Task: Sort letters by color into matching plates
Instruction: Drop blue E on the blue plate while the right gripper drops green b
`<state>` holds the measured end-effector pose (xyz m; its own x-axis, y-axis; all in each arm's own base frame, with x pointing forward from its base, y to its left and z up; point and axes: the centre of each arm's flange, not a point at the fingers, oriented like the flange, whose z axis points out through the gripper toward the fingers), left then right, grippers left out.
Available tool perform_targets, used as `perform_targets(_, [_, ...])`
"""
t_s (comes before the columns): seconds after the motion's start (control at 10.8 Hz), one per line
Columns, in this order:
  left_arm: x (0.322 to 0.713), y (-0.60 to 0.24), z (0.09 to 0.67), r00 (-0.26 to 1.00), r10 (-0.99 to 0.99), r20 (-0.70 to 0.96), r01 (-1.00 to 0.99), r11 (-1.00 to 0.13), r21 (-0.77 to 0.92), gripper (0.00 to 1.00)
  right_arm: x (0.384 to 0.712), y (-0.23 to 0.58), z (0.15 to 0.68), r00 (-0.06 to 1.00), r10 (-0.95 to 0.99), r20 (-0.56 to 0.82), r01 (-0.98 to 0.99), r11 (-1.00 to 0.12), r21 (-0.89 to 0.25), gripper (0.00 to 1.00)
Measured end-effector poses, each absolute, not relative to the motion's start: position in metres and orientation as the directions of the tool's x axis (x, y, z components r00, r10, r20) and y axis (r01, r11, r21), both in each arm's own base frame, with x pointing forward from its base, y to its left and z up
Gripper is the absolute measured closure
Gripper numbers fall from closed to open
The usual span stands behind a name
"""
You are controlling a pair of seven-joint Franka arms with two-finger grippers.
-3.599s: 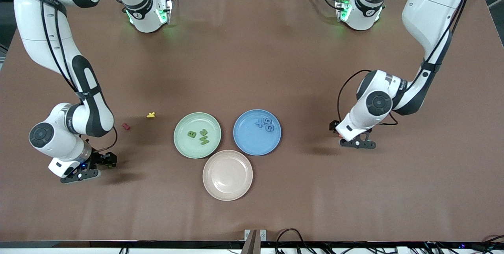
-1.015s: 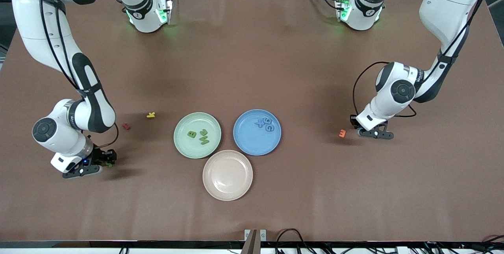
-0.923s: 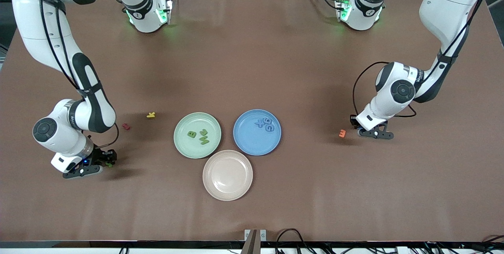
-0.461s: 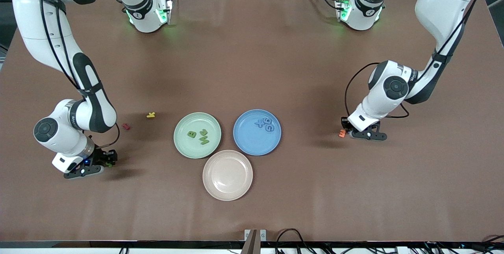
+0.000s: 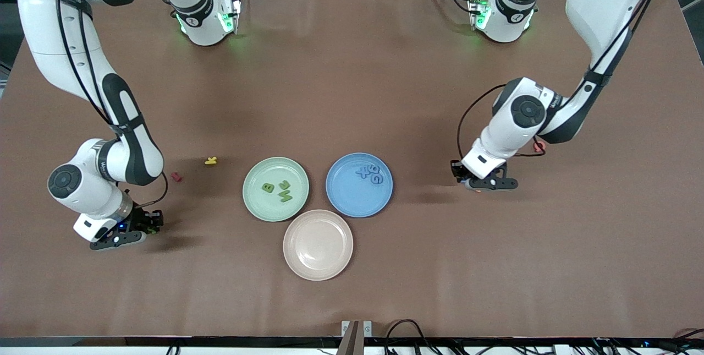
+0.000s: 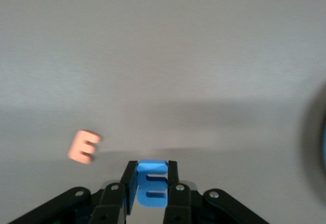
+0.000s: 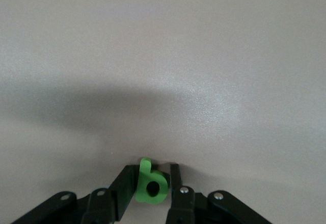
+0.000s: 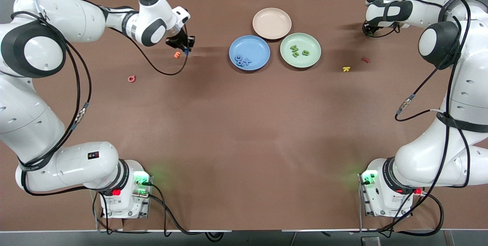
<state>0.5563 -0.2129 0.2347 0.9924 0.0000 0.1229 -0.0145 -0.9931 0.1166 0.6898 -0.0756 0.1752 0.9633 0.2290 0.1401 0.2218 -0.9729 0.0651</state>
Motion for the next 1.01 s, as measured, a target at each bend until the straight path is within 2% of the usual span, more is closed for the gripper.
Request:
perform_targets(0.09, [0.552,-0.231,0.24,0.993,0.019,0.121,0.003,-0.992,0.128,0.73,0.691,-0.076,0.178,0.962,0.229,0.145,0.222,-0.973,0.067,0.71])
perform_targets(0.18, [0.548,-0.252,0.246,0.992,0.042,0.116,0.026,-0.991,0.133,0.73,0.691,-0.076,0.179,0.962,0.229,0.146,0.221,-0.973,0.067,0.72])
perform_targets(0.74, [0.52,-0.376,0.276,0.982,0.159,0.105,0.136,-0.971,0.197,0.73,0.691,-0.075,0.18,0.962,0.23,0.149,0.222,-0.973,0.068,0.72])
perform_targets(1.01, [0.531,-0.398,0.267,0.977,0.199,0.077,0.175,-0.955,0.238,0.73,0.691,-0.07,0.208,0.971,0.207,0.123,0.203,-0.978,0.044,0.72])
